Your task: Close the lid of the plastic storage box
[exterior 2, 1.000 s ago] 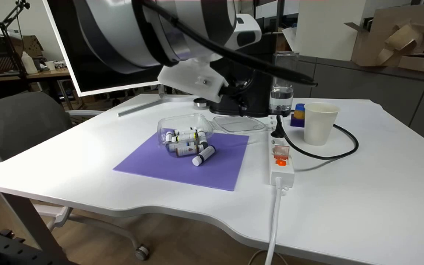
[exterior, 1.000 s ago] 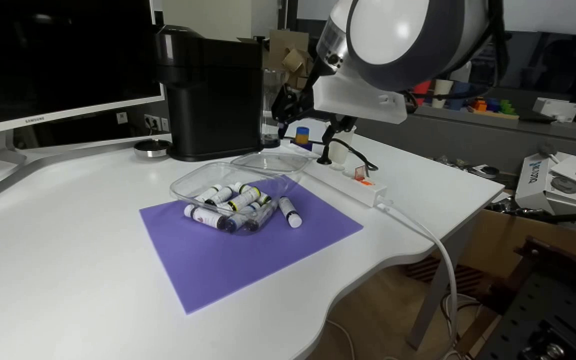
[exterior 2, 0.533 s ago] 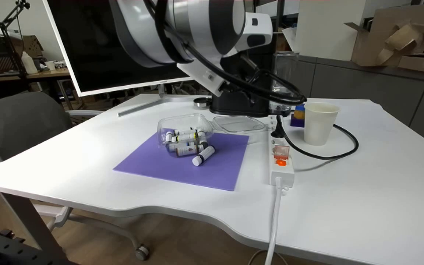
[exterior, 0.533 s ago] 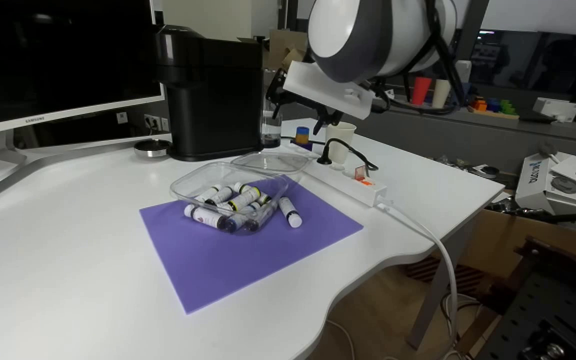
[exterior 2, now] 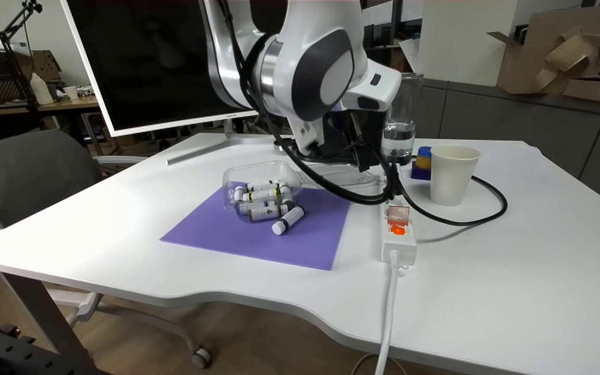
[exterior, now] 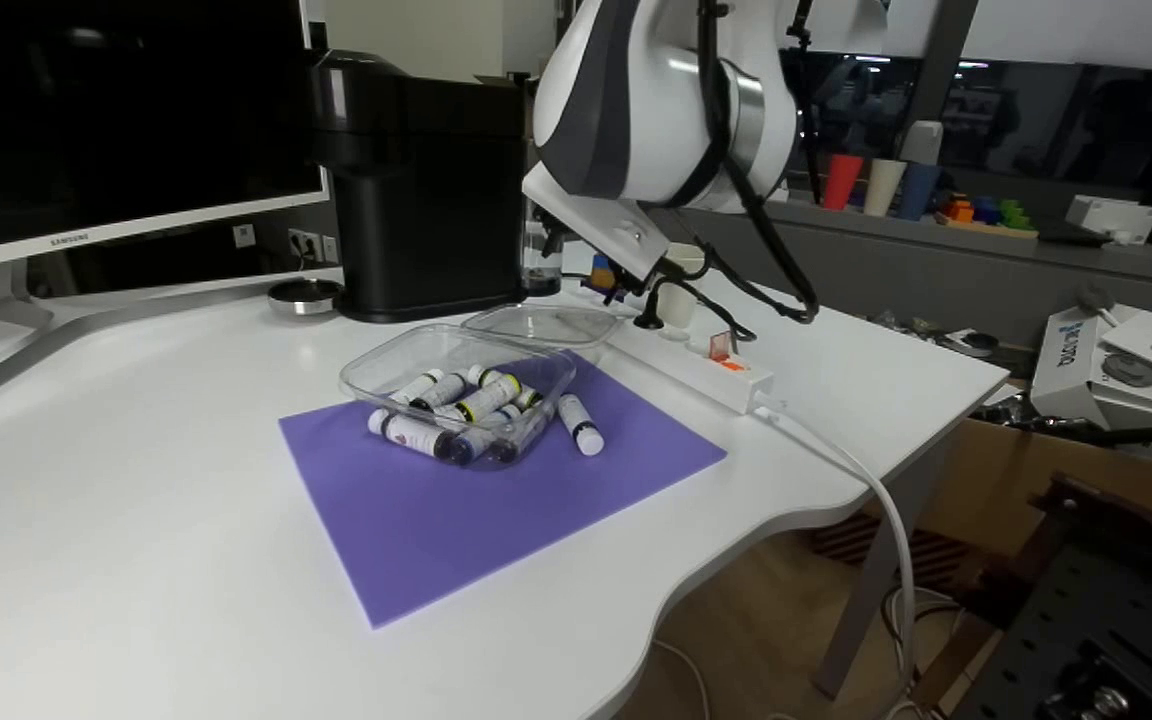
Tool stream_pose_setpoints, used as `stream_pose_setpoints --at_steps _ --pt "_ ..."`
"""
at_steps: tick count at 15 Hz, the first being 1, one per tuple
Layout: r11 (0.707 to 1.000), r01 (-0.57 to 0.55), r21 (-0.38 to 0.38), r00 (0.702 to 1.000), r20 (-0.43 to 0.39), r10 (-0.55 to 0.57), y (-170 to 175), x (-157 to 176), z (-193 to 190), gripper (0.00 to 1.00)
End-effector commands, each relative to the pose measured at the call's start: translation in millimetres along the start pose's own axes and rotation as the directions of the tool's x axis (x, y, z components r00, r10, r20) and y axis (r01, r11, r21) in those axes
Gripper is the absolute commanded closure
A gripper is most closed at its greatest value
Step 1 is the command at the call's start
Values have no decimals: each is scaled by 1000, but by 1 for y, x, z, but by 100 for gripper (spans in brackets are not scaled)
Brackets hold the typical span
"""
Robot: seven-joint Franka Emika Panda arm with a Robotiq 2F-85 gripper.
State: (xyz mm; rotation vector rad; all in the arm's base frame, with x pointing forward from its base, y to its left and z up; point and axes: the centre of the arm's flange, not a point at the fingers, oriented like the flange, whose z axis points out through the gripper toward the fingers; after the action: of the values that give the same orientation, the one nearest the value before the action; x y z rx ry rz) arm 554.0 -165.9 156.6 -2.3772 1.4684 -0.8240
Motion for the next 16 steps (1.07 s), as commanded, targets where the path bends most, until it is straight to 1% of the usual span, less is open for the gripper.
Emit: stream_pose_setpoints --at_steps 1,4,7,10,13,14,15,16 --pt "991 -133 7 991 11 133 -2 10 25 0" --pt "980 -197 -1 980 24 197 0 12 35 0" --pt "974 -223 -25 972 65 224 3 8 37 0" --pt "978 -205 -29 975 83 206 5 -2 24 0" --pt "988 -155 -22 986 63 156 9 -18 2 0" --pt "991 -134 -9 990 46 135 8 -20 -6 0" --pt "988 -154 -12 986 58 154 6 -13 23 0" --pt "990 -144 -8 988 52 144 7 -16 18 0"
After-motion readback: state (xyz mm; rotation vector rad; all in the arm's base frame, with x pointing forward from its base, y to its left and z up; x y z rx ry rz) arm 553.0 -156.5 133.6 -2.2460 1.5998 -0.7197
